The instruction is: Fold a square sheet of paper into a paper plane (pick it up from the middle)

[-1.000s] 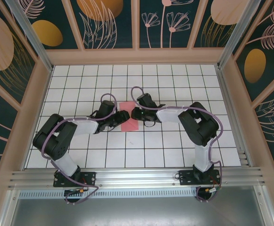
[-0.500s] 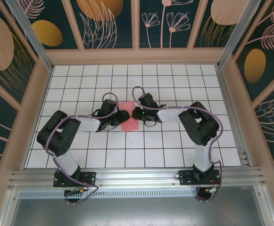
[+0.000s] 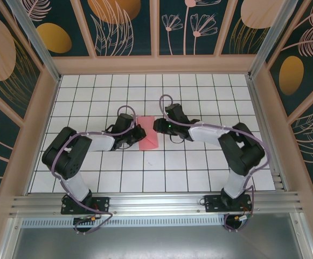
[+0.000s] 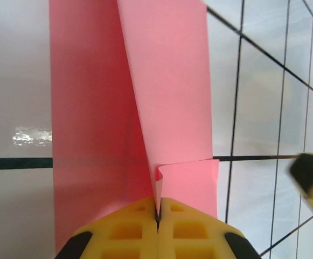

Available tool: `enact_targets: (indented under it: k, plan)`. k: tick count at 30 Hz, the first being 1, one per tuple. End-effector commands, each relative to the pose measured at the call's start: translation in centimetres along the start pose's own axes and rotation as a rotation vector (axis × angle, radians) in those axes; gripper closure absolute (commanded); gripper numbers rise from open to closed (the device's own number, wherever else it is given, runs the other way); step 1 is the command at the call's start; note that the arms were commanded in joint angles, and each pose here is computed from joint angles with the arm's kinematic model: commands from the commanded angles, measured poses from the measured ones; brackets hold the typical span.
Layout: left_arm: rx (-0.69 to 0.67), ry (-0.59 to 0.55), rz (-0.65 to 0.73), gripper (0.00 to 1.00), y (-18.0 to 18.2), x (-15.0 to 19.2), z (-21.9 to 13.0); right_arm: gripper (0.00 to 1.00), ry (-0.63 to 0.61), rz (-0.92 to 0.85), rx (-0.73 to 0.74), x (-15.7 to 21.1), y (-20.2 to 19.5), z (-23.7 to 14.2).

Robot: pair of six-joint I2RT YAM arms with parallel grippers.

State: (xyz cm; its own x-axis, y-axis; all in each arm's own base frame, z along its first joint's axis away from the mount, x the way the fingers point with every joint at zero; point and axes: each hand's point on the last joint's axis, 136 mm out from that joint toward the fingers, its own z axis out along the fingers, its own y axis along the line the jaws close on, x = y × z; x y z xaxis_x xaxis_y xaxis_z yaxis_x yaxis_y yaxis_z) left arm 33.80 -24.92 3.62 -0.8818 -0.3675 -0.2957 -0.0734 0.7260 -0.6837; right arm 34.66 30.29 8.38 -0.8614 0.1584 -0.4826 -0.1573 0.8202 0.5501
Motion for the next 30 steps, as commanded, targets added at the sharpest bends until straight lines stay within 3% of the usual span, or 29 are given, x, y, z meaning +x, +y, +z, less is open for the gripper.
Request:
enact_targets:
  k: [1, 5, 12, 15, 17, 23, 30]
  plan:
    - [-0.013, -0.099, 0.113, 1.00, -2.3, -2.8, -2.7, 0.44, -0.116, -0.015, 0.048, -2.4, -0.3, -3.4]
    - [-0.107, -0.173, 0.206, 1.00, -2.6, -4.4, -6.2, 0.28, -0.217, -0.011, 0.083, -3.5, -1.3, -6.6]
    - [-0.328, -0.272, 0.363, 1.00, -2.8, -7.2, -12.9, 0.13, -0.317, 0.002, 0.092, -4.6, -2.2, -9.9]
    - [-0.461, -0.325, 0.438, 1.00, -2.5, -8.9, -15.6, 0.01, -0.360, 0.017, 0.111, -5.2, -2.8, -10.7]
    - [-0.562, -0.354, 0.481, 1.00, -1.8, -9.9, -16.6, 0.01, -0.384, 0.035, 0.124, -5.4, -3.4, -11.1]
    - [-0.881, -0.367, 0.582, 1.00, 0.8, -11.7, -16.2, 0.01, -0.421, 0.122, 0.173, -5.0, -5.5, -11.9]
    - [-1.027, -0.294, 0.681, 1.00, 1.8, -11.1, -11.7, 0.01, -0.462, 0.205, 0.210, -5.3, -7.3, -13.5]
